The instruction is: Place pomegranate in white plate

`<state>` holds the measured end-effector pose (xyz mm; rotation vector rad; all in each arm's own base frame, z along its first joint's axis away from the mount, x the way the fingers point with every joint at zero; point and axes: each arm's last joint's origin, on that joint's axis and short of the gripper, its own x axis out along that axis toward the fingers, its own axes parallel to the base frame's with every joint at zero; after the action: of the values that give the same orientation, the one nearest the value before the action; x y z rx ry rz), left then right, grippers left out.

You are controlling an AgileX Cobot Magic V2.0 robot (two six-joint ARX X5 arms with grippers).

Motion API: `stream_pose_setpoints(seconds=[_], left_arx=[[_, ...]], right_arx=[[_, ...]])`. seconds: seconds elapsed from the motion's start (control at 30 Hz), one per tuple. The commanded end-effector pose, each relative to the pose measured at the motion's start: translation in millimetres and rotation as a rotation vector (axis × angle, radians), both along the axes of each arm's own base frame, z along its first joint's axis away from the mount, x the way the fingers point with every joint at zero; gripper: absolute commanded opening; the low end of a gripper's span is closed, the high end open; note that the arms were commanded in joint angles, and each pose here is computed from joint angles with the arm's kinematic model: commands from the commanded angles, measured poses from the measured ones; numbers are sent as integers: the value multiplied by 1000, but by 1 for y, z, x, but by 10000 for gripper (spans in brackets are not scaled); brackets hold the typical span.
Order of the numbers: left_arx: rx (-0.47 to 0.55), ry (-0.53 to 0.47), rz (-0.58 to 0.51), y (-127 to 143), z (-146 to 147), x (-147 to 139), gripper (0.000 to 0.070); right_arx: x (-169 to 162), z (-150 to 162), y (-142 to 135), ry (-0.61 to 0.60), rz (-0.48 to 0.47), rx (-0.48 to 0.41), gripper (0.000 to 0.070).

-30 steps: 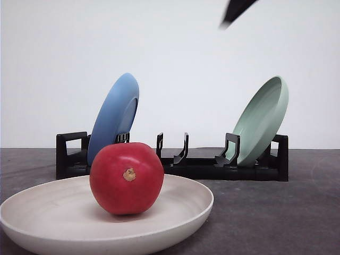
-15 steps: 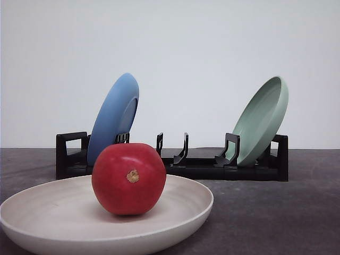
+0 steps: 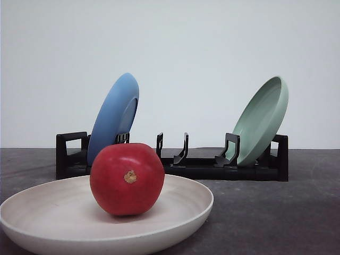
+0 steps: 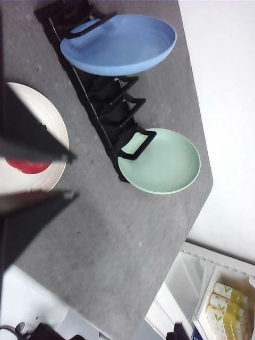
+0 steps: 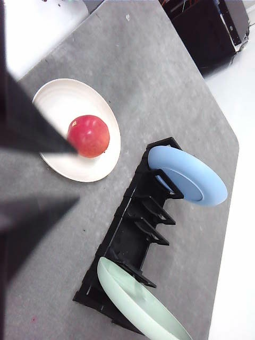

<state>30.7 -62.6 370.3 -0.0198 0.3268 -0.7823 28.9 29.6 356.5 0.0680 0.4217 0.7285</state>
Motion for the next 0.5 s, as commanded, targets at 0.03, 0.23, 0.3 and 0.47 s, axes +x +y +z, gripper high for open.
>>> stream_pose_setpoints(seconds=[0.03,0.23,0.3,0.47], left_arx=[[2,-21,-14,-1,3,-1,0],[-1,-21,-14,-1,4,-1,0],[-1,-21,-14,-1,4,-1,0],[-2,-21,-14,-1,4,-1,0]], right_arx=[[0,3,0,-13,7,7,7],[0,3,0,-14,7,7,7],[0,3,0,-13,7,7,7],[0,3,0,-13,7,7,7]])
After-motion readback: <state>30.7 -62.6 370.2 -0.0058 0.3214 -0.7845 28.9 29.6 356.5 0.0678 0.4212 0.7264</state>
